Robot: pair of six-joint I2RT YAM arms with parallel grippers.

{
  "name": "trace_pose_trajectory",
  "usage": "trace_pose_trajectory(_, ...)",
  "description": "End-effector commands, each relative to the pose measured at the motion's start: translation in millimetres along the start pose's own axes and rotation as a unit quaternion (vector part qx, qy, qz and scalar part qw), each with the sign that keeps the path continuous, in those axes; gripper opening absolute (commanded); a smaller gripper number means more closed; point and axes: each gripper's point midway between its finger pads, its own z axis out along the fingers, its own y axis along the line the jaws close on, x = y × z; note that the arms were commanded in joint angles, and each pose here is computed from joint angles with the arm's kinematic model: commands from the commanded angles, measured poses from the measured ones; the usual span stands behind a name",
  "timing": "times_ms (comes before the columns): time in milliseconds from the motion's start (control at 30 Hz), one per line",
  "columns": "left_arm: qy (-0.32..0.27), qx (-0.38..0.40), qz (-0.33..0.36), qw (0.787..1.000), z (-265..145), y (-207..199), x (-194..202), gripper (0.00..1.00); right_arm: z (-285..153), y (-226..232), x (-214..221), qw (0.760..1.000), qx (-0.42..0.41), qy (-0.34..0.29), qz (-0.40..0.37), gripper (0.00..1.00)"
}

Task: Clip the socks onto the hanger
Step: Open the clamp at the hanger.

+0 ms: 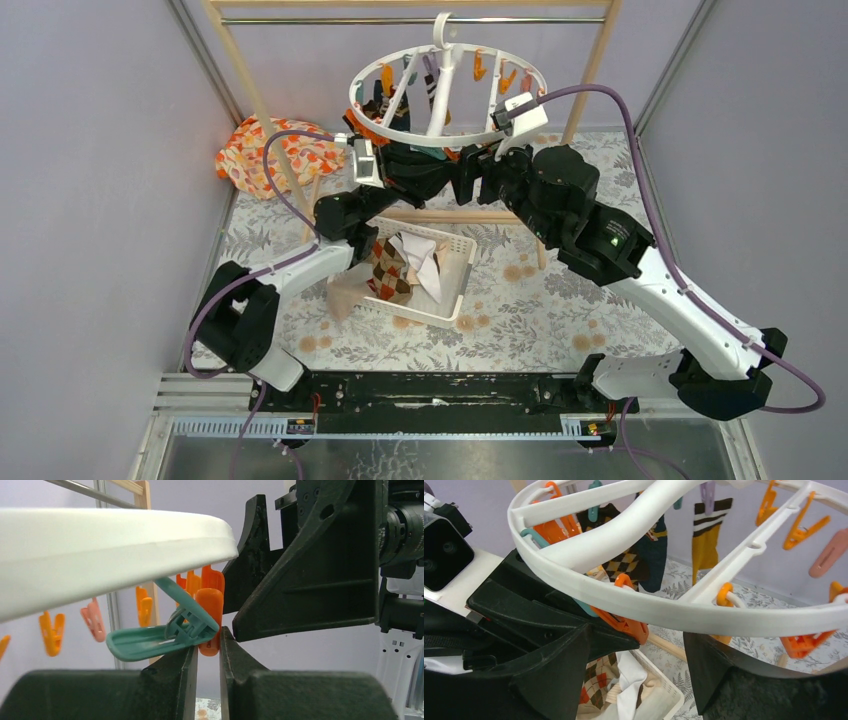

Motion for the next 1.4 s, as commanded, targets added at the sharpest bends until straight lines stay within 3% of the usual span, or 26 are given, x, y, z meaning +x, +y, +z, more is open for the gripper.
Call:
trace_pose_trajectory(0,-0.025,-0.016,0.019,0.999,6.0,10.0,-15.1,0.00,-7.1,-13.4,-25.0,0.999,0.031,-0.039,0.011,0.76)
trace_pose_trajectory(1367,0.000,-0.023,0.016,1.000,5.4,13.1,4.8,0.00,15.8,-15.7,-48.2,0.990,0.109,-0.076,-0.048,0.63)
